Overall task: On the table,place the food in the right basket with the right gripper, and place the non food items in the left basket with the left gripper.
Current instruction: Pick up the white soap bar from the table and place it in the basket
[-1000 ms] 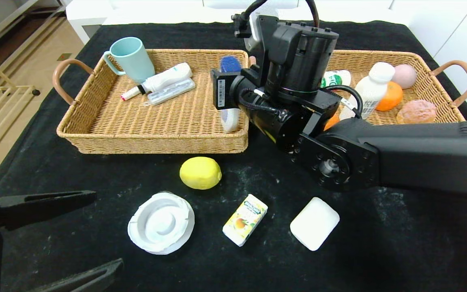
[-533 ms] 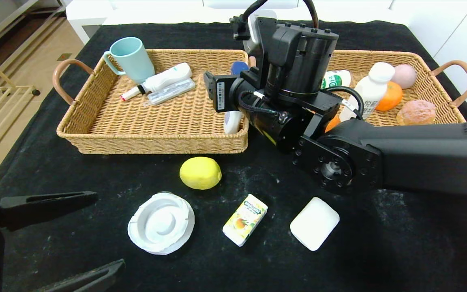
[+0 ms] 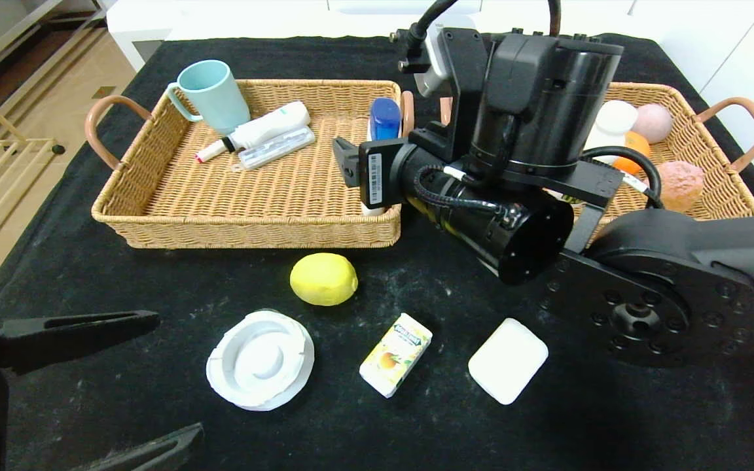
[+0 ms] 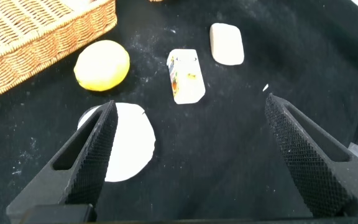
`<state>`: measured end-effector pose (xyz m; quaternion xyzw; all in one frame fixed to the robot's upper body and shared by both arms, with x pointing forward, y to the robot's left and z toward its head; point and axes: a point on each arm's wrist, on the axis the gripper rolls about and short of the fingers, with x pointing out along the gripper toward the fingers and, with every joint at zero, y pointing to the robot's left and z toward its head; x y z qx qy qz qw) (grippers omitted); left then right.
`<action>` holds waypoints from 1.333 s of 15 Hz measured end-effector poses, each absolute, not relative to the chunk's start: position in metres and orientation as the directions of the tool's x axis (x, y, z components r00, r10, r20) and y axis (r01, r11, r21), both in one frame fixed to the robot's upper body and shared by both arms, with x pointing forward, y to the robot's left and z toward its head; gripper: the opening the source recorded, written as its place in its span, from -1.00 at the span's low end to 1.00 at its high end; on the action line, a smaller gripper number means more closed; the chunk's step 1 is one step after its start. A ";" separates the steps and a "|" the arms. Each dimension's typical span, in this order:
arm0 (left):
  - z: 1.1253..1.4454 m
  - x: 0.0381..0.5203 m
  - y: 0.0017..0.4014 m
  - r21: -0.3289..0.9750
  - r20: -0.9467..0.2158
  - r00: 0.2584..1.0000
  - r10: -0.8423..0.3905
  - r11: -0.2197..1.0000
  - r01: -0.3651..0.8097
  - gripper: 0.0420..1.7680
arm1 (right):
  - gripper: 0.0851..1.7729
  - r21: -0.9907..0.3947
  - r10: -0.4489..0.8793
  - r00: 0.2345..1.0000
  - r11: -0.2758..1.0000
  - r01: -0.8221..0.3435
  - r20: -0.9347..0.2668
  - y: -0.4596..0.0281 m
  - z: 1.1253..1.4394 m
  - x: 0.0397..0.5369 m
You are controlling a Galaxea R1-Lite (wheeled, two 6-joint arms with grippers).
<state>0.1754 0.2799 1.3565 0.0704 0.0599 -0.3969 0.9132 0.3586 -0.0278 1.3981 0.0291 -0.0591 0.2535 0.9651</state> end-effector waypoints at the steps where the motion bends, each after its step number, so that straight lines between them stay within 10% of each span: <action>1: 1.357 0.175 0.280 0.082 -0.164 0.678 -0.717 0.675 0.733 0.94 | 0.81 0.024 0.487 0.865 0.870 -0.493 0.120 -0.033 1.396 0.354; 14: 1.354 0.177 0.279 0.080 -0.174 0.677 -0.715 0.675 0.734 0.94 | 0.90 -0.058 0.207 0.964 0.974 -0.220 -0.169 -0.127 1.389 0.319; 20: 1.354 0.177 0.279 0.082 -0.174 0.678 -0.715 0.675 0.733 0.94 | 0.91 0.030 0.146 0.875 0.988 -0.149 -0.461 -0.153 1.391 0.298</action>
